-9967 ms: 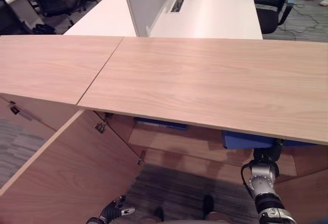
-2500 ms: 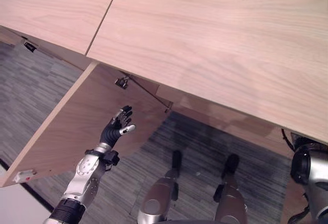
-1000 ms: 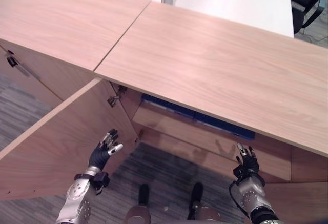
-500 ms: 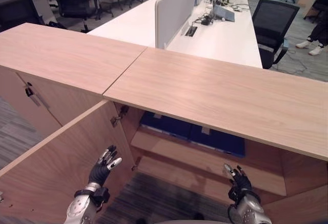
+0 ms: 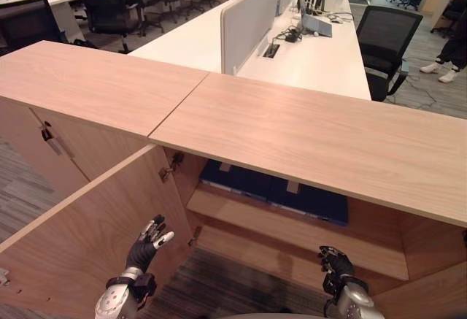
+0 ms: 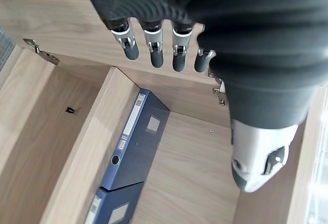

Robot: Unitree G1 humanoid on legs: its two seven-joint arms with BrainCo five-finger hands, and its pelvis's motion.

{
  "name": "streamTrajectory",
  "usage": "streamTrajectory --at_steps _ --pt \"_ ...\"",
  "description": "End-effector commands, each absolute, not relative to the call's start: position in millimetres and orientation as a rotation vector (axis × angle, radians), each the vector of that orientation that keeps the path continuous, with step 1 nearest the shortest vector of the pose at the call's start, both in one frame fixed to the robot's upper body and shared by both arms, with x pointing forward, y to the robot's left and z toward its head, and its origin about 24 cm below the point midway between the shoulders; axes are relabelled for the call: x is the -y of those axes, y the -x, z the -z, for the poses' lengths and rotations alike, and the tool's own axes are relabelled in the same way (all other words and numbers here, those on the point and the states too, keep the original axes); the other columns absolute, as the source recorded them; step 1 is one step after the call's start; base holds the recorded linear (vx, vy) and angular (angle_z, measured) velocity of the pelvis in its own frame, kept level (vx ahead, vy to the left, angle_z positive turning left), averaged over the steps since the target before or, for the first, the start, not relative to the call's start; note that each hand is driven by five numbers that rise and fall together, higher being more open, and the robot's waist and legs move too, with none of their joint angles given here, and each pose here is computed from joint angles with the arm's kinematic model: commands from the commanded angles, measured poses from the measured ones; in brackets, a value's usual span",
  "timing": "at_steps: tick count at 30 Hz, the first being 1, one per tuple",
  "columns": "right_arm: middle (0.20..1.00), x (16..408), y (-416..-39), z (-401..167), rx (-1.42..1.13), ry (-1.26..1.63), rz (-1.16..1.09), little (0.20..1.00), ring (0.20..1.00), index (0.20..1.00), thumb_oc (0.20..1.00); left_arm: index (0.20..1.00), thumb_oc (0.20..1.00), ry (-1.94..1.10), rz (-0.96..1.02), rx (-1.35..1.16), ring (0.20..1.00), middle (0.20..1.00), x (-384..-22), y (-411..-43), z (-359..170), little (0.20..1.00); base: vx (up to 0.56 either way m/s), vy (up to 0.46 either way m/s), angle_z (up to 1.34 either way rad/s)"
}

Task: Put the empty folder in the office cabinet

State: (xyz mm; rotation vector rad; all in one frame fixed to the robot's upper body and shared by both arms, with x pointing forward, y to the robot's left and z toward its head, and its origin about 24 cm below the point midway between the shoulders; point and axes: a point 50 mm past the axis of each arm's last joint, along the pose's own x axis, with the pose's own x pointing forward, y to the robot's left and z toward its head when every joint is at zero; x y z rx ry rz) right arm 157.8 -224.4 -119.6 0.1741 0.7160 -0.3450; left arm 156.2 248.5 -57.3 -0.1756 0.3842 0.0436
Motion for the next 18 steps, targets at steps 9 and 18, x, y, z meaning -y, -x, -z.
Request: streamTrajectory --at_steps 9,18 --pt "1.000 216.1 -169.2 123.0 -0.775 0.010 0.160 1.000 1.000 1.000 1.000 1.000 1.000 0.044 -0.010 -0.413 1.000 1.000 -246.3 -172.1 65.3 1.000 -0.02 0.061 0.10" --pt "1.000 209.3 -163.2 129.9 -0.825 0.065 0.106 1.000 1.000 1.000 1.000 1.000 1.000 -0.029 -0.013 -0.489 1.000 1.000 -250.9 -171.5 77.1 1.000 -0.06 -0.003 0.26"
